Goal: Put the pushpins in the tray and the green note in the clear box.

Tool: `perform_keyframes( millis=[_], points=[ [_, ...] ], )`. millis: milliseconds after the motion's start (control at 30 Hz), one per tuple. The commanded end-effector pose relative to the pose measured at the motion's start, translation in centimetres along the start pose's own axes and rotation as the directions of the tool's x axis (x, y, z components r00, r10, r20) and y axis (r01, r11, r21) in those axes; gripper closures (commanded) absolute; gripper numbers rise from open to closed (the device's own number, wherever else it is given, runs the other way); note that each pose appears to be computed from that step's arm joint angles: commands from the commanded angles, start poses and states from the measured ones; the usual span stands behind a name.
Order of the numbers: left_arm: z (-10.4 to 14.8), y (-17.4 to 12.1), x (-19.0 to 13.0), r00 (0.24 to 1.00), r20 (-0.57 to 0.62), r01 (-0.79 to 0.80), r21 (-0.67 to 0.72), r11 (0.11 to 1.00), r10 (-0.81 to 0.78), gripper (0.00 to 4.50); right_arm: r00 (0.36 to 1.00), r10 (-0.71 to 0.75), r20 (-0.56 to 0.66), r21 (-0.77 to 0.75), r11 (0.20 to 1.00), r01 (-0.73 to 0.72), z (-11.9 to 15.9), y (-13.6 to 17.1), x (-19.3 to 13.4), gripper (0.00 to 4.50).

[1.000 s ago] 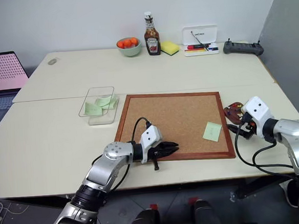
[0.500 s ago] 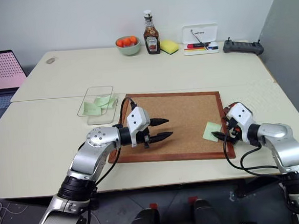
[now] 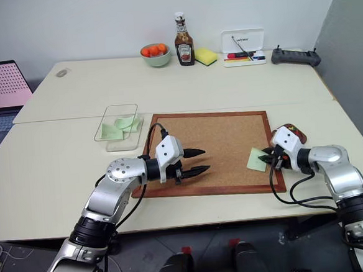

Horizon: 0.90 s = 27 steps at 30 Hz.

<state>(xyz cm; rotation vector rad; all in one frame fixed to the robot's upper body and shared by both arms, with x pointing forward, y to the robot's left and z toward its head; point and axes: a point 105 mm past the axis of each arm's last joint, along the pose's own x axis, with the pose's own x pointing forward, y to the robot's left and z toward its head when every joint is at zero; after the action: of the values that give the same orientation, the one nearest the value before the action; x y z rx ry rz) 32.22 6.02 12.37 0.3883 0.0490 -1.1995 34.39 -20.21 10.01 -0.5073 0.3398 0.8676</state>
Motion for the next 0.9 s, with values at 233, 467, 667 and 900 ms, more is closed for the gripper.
perform_keyframes(
  millis=[233, 467, 667, 900],
  points=[
    [1.1, 0.4, 1.6, 0.999, 0.039, 0.037, -0.006, 0.999, -0.037, 1.98, 0.999, 0.010, 0.053, -0.196, 0.981, 0.000, 2.6, -0.4, -0.4, 4.47],
    [1.0, 0.5, 2.8, 0.993, 0.053, 0.105, -0.054, 0.993, -0.102, 3.28, 0.990, 0.012, 0.139, -0.342, 0.939, 0.037, 4.9, 0.0, -0.9, 4.50],
    [1.4, 0.8, 4.5, 0.984, 0.092, 0.165, -0.131, 0.978, -0.154, 4.36, 0.977, 0.055, 0.206, -0.401, 0.915, 0.034, 7.2, 1.3, -0.6, 4.50],
    [1.3, 0.9, 6.3, 0.978, 0.076, 0.203, -0.130, 0.971, -0.194, 4.49, 0.969, 0.090, 0.231, -0.440, 0.898, 0.021, 8.6, 2.2, -0.2, 4.50]
  ],
)
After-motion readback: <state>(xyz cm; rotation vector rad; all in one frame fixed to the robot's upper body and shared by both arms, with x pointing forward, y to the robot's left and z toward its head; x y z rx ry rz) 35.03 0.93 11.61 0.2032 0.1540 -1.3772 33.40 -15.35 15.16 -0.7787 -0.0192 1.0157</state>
